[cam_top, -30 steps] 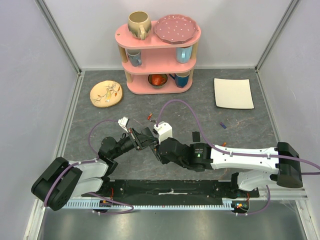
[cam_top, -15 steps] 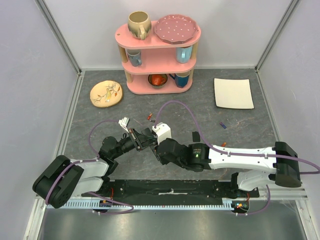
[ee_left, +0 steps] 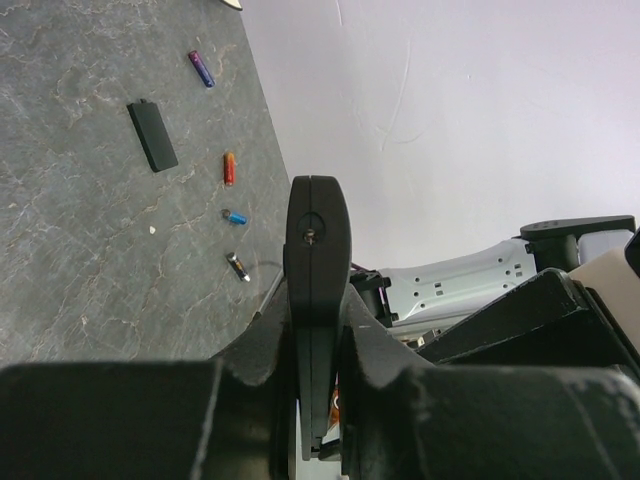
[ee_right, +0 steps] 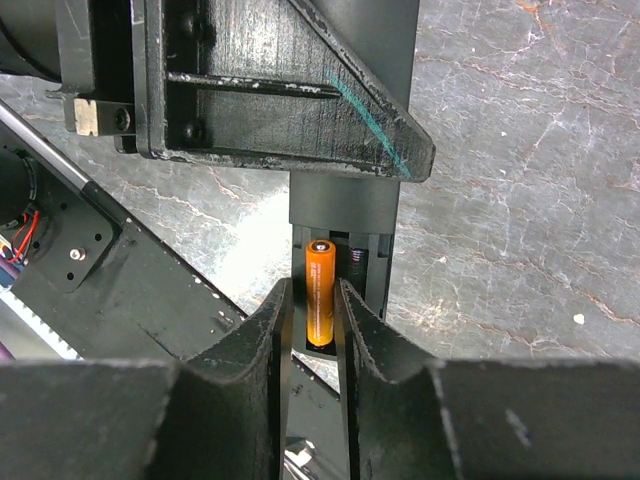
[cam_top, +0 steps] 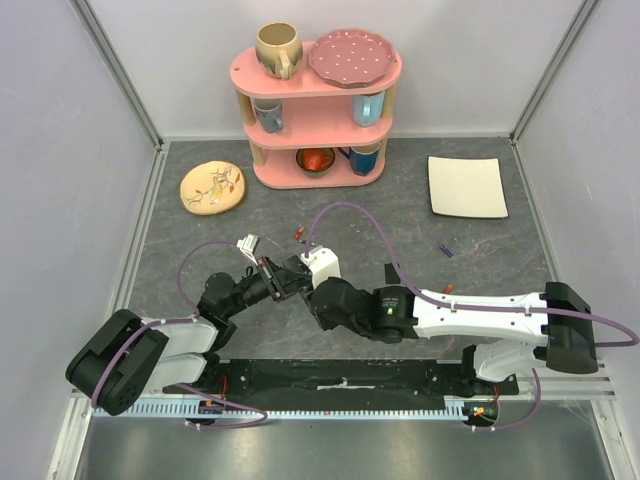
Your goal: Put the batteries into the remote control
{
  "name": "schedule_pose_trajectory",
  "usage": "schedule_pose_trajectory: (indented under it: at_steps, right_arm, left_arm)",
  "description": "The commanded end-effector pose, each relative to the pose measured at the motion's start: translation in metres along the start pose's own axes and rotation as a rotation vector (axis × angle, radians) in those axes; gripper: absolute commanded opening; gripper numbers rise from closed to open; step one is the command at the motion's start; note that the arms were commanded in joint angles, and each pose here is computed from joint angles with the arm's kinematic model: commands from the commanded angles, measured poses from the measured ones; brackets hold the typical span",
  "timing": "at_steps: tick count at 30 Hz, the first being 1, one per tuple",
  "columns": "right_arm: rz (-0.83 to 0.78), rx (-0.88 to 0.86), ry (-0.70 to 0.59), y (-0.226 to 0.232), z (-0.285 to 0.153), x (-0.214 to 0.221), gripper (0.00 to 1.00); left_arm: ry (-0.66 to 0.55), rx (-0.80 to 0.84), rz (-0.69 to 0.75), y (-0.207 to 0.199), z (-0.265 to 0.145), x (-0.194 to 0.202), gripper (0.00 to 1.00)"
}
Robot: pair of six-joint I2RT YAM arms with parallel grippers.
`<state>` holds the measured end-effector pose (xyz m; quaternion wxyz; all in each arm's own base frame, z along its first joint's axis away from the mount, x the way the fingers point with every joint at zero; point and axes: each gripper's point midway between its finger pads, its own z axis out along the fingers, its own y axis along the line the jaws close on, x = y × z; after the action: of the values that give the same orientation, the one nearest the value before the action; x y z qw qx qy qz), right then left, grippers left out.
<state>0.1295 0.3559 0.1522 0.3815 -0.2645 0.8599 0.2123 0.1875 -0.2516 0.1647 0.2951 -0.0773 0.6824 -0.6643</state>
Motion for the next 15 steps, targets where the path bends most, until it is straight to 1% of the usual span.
schedule_pose_trajectory:
  at_steps: [1, 15]
  right_arm:
    - [-0.071, 0.066, 0.114, -0.015, 0.000, 0.029, 0.29]
    - [-0.053, 0.111, 0.077, -0.019, -0.005, 0.014, 0.36]
  left_arm:
    - [-0.096, 0.242, 0.090, -0.068, 0.005, -0.027, 0.02]
    - [-0.084, 0.221, 0.091, -0.062, 0.005, -0.024, 0.02]
